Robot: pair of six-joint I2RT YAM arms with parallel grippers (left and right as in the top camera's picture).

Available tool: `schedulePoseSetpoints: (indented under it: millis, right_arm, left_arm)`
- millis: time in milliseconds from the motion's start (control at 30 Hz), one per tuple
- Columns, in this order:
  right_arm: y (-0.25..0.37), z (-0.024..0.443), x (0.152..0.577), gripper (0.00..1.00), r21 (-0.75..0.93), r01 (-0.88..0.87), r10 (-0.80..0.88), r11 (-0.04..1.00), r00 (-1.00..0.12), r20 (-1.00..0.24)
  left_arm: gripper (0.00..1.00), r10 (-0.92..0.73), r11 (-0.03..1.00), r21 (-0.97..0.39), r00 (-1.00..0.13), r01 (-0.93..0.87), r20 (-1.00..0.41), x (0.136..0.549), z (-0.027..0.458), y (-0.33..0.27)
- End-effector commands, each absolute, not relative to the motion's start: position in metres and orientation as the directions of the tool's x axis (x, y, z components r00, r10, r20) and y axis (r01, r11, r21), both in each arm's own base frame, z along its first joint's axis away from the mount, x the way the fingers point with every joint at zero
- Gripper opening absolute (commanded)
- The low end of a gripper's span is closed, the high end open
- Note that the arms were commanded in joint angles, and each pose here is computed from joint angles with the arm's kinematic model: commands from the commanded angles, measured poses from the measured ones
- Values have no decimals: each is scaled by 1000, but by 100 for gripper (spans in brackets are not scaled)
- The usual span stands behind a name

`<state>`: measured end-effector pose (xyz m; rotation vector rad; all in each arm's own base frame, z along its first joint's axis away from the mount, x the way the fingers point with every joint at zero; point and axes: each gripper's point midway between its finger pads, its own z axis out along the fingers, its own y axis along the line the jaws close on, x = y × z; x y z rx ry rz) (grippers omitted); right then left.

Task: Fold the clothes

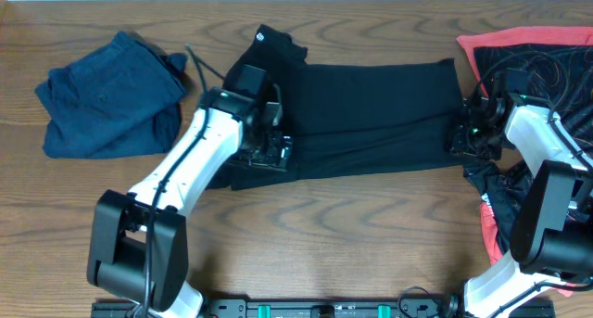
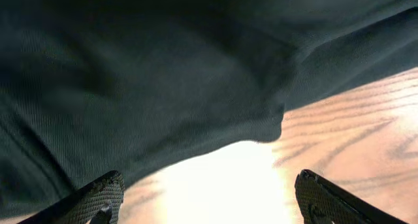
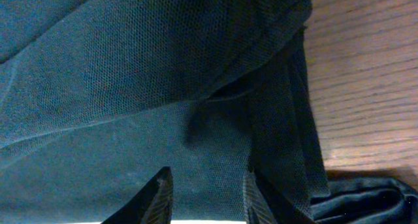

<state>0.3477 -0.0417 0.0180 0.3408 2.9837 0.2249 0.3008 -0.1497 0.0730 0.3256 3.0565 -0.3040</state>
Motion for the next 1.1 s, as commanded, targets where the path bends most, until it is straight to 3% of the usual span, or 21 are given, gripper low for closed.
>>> schedulePoseSetpoints:
  millis: [0,833,933,1000,1067]
  right_arm:
    - [-40,15,345,33,148,201,218,968,-970,-106]
    - [-45,3,333,34,112,232,240,966,-969,-62]
    - [-45,3,333,34,112,233,240,966,-969,-62]
    - [-45,2,333,34,111,233,240,966,-969,-61]
    - [-45,3,333,34,111,233,240,966,-969,-62]
  left_arm:
    - [86,265,955,-110,-959,275,-100,302,71,-151]
    - [80,328,941,-84,-945,327,-2,293,7,-188]
    - [63,329,940,-87,-944,329,-18,297,7,-190]
    - [44,328,940,-88,-944,329,-22,298,7,-190]
    - [31,328,940,-88,-944,329,-22,298,7,-190]
